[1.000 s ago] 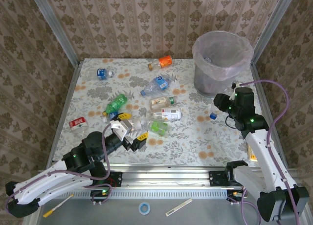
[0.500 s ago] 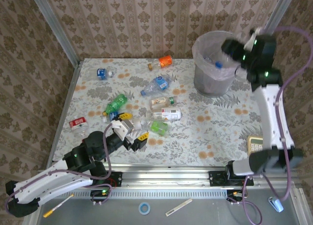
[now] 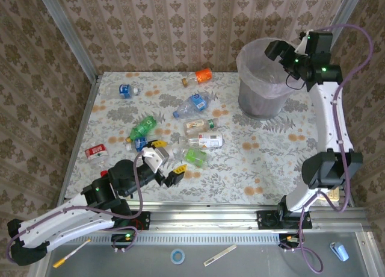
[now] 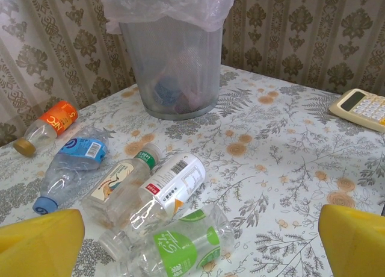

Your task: Throw the plastic bottles in the bin

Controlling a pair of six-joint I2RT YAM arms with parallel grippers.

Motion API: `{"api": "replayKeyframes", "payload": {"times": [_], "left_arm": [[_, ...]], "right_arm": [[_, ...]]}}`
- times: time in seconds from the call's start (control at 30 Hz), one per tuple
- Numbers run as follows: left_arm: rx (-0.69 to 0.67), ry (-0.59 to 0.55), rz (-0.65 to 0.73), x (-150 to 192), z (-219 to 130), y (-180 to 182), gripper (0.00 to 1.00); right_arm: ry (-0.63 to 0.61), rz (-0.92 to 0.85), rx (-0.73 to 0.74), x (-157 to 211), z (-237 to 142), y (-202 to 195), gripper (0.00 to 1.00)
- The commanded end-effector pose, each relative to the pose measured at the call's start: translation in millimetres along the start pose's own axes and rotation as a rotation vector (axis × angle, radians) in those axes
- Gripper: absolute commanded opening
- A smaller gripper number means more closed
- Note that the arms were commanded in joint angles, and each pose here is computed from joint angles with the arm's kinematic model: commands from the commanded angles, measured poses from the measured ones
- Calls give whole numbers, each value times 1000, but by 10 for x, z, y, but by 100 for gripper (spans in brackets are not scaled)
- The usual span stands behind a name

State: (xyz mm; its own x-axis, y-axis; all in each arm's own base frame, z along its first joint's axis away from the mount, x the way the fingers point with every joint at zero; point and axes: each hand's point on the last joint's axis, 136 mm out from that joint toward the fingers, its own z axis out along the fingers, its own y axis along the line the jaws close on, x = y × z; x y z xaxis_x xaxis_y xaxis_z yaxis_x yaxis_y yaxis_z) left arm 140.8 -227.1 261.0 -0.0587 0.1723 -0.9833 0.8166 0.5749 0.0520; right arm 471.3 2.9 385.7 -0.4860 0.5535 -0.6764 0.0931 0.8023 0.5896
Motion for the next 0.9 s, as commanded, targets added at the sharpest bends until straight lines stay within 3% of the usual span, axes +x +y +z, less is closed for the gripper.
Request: {"api": "replayKeyframes", "payload": {"times": [0.0, 0.3, 0.47, 0.63, 0.77, 0.87], "left_arm": [[-10, -49, -48, -211, -46, 24, 100], [-36, -1, -79, -193, 7, 57, 100], [-58, 25, -100, -169, 0, 96, 100], [-92, 48, -135, -100, -14, 151, 100], [-103, 79, -156, -36, -37, 169, 100], [-108, 82, -166, -15, -56, 180, 100]], "right_arm": [[-75, -92, -80, -114, -585, 352, 100], [5, -116, -143, 265, -697, 356, 100], [71, -129, -259, 601, -845, 500, 100], [228, -177, -322, 1317, -743, 521, 100], [412, -241, -372, 2190, -561, 534, 100], [540, -324, -322, 2851, -407, 405, 100]]}}
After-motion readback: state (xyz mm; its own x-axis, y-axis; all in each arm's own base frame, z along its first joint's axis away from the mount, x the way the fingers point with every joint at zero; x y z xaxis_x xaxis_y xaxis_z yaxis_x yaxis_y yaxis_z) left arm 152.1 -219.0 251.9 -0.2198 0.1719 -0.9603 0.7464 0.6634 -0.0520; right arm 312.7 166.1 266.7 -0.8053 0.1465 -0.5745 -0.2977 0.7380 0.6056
